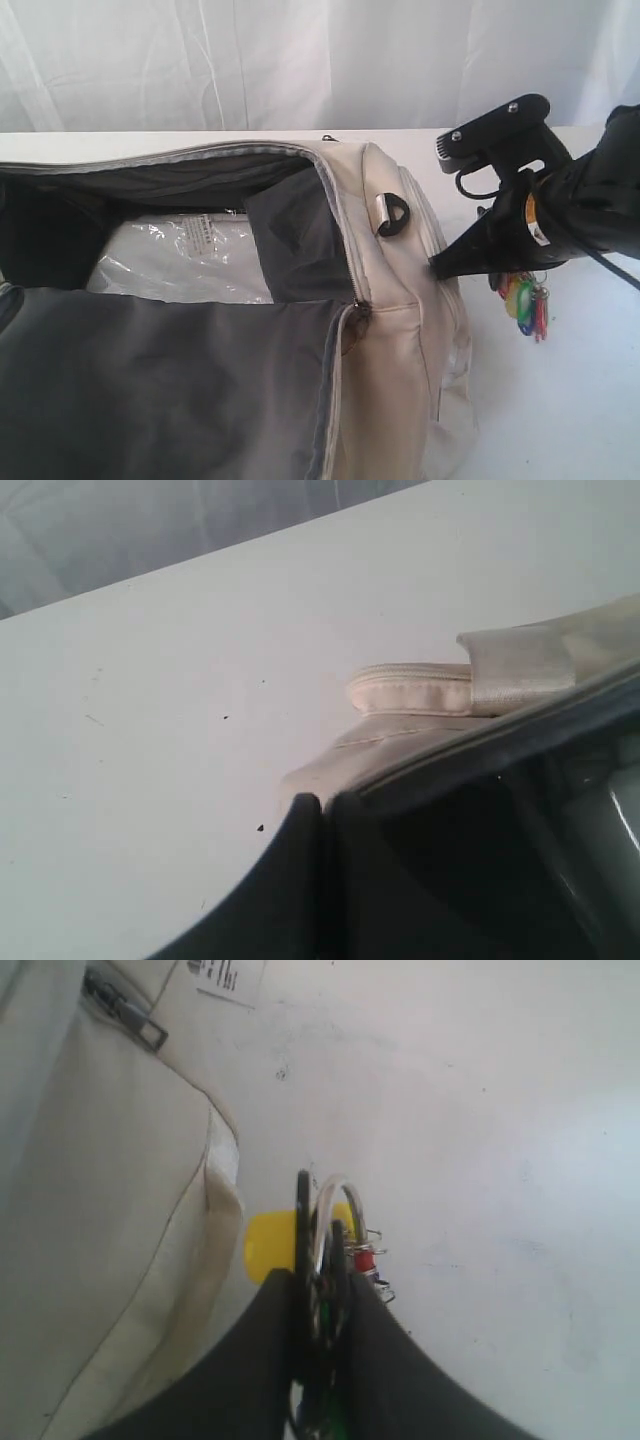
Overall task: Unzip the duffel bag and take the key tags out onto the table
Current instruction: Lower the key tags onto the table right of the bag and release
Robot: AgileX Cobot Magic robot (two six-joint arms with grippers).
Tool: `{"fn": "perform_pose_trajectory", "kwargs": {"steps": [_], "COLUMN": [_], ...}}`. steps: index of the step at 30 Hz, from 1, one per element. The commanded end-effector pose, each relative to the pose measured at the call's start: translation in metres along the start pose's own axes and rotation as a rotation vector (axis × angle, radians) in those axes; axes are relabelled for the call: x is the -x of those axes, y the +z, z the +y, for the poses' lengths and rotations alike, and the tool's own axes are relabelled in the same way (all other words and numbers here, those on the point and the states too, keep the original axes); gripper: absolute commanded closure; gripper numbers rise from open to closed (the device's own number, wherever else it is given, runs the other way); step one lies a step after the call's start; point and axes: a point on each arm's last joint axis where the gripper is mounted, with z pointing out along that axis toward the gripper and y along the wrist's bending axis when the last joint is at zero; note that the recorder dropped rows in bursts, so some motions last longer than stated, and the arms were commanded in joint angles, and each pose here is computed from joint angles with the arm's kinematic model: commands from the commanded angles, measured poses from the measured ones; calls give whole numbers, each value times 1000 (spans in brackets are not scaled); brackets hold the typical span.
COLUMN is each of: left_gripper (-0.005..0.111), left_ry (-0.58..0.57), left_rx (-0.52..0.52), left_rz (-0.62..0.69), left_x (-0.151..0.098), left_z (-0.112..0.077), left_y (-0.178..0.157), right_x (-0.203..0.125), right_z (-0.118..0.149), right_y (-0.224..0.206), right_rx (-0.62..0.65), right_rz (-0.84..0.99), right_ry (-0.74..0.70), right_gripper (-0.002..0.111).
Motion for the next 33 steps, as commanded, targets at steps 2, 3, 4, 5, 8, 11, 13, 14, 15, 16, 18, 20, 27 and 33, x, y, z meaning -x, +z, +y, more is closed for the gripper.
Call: {"fn": "perform_pose_trajectory", "kwargs": {"steps": [2,3,4,5,8,11,13,14,15,16,18,20,27,33], "left_gripper": [103,103,103,103,103,103,103,103,103,103,103,103,103,103], "left_ry": [-7,-7,-7,-7,-7,-7,-7,-7,-7,-7,-7,-7,-7,-11], "left_rx": [62,62,62,62,62,62,62,62,62,62,62,62,62,60], "left_rz": [3,3,3,3,3,3,3,3,3,3,3,3,3,2], "left_x": [0,0,0,0,0,0,0,0,0,0,0,0,0,0], "left_z": [8,8,8,8,8,8,8,8,8,8,8,8,8,8], "left_y": [-4,-4,-4,-4,-4,-4,-4,-4,-4,-4,-4,-4,-4,-4], "right_x": [-5,-5,-5,-6,-7,-7,-7,-8,-8,-8,-8,-8,-3,12], "right_z": [2,3,3,4,4,4,3,3,3,3,3,3,0,-14], "right_y": [7,8,8,8,8,8,8,8,8,8,8,8,2,-30], "right_rx": [3,8,13,16,18,14,10,8,6,6,5,4,2,-15], "right_rz": [43,49,53,56,65,69,75,77,81,81,80,79,48,-88], "right_ry": [25,34,45,52,56,56,56,56,56,56,54,53,54,67], "right_gripper": [108,108,108,108,108,101,92,87,82,78,69,63,59,59]}}
